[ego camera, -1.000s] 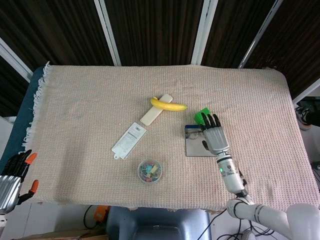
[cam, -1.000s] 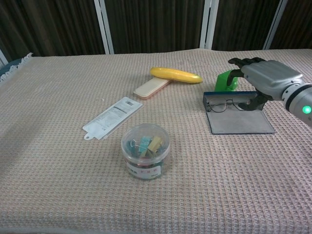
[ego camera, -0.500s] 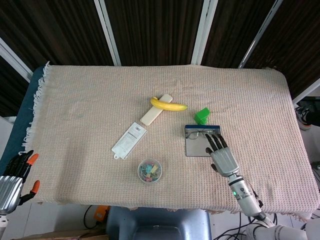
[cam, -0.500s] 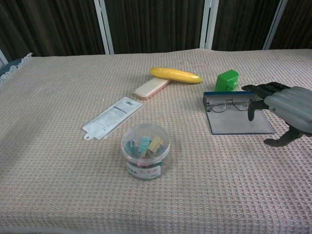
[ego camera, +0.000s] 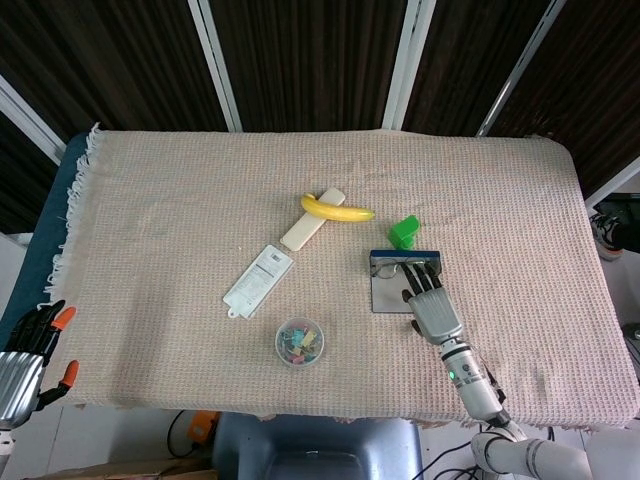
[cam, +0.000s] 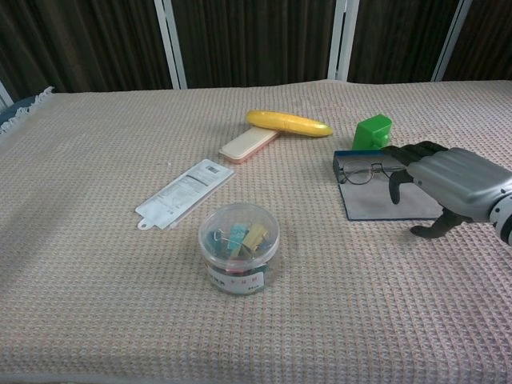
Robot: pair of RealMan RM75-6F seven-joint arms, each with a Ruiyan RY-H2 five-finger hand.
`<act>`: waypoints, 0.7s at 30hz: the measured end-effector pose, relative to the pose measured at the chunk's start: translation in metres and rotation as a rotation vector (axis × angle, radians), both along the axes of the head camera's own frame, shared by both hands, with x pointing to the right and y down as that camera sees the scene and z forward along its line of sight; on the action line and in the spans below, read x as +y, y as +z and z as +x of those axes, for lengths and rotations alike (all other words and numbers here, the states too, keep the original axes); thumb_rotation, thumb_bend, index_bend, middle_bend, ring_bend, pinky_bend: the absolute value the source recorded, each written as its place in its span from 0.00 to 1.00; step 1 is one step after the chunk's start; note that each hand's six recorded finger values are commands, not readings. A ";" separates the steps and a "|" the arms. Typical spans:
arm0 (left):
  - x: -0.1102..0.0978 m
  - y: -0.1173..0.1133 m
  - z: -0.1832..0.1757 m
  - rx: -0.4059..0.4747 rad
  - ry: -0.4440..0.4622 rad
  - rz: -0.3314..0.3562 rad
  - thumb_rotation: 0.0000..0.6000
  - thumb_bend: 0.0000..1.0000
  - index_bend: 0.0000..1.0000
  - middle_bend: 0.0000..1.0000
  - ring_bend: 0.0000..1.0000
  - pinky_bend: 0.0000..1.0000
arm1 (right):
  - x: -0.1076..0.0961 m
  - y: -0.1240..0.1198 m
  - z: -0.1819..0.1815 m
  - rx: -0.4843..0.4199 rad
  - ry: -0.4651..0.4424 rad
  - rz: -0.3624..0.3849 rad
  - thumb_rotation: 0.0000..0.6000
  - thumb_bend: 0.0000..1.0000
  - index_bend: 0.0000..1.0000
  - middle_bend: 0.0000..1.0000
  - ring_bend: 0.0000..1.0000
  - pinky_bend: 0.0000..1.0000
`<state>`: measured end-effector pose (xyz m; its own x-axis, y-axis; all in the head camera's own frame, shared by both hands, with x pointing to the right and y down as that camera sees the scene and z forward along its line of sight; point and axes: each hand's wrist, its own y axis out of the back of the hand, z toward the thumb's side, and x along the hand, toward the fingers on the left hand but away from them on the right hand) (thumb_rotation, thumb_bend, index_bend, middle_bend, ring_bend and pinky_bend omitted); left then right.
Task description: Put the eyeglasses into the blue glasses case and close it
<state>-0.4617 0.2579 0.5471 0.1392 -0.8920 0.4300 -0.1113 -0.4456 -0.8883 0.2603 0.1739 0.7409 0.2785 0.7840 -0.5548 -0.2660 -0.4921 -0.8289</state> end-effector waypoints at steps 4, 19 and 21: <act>0.000 0.000 0.000 -0.001 0.000 -0.001 1.00 0.43 0.00 0.00 0.00 0.08 | -0.007 0.007 0.002 0.023 0.025 -0.006 1.00 0.34 0.59 0.06 0.00 0.00; 0.000 0.000 0.000 -0.003 -0.001 0.002 1.00 0.43 0.00 0.00 0.00 0.08 | -0.024 0.010 0.003 0.037 0.064 0.023 1.00 0.37 0.62 0.06 0.00 0.00; 0.000 0.000 0.000 -0.003 0.001 0.002 1.00 0.43 0.00 0.00 0.00 0.08 | -0.026 0.010 0.003 0.038 0.066 0.029 1.00 0.37 0.62 0.06 0.00 0.00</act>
<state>-0.4613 0.2584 0.5468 0.1384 -0.8929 0.4285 -0.1084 -0.4437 -0.8896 0.2633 0.1476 0.7510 0.2050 0.8159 -0.5407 -0.2658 -0.4853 -0.8330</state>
